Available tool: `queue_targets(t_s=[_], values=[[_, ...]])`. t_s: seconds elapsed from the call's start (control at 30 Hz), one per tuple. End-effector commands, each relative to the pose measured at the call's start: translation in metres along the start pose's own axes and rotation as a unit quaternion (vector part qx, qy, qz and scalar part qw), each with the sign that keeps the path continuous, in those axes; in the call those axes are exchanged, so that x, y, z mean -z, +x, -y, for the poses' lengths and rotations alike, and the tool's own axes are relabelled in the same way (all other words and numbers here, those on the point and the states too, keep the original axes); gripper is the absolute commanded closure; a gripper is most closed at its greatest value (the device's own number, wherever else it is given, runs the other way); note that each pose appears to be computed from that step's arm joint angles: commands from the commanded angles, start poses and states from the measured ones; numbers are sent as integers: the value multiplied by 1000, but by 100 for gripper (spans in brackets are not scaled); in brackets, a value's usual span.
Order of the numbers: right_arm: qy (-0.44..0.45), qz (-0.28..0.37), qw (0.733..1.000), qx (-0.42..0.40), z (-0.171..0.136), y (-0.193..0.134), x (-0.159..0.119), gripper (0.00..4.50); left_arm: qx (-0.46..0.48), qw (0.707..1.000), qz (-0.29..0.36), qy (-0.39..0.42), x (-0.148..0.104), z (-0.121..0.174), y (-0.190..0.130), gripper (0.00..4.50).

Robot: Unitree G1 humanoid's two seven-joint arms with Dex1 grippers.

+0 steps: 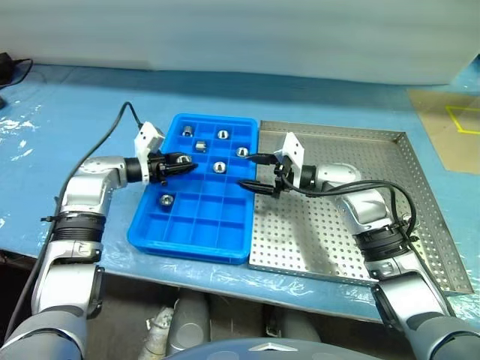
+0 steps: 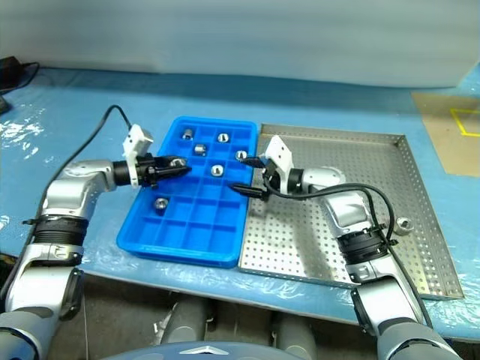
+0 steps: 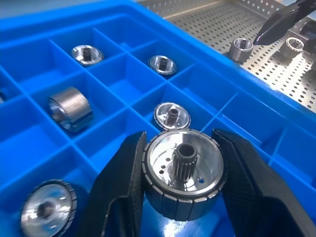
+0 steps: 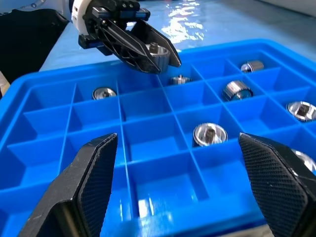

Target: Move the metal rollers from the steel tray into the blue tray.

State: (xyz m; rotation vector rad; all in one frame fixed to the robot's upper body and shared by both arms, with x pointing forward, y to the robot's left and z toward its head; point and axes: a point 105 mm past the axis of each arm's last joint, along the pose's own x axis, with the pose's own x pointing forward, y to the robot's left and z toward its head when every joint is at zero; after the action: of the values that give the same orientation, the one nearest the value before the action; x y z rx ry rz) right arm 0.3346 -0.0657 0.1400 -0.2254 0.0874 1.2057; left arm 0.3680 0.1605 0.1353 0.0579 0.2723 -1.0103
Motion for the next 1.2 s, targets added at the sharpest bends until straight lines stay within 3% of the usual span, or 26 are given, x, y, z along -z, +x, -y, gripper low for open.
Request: queue_targets(t_s=[0.03,0.37,0.57,0.83,0.97,1.2], values=[[-19,13,1000,16,0,-9,-11,46,14,1000,-4,20,-5,2,1,278],[-17,5,999,42,1,-17,-6,46,27,998,-46,34,16,1,-4,278],[-17,5,999,49,2,-18,-5,46,43,997,-43,36,10,2,-3,88],[-15,3,998,59,2,-20,-3,46,31,996,-4,79,-33,-11,5,88],[-18,0,996,84,7,-33,-5,46,63,991,31,118,-74,-4,33,88],[-16,-12,985,173,18,-75,-4,46,110,983,-19,144,-63,14,89,88]])
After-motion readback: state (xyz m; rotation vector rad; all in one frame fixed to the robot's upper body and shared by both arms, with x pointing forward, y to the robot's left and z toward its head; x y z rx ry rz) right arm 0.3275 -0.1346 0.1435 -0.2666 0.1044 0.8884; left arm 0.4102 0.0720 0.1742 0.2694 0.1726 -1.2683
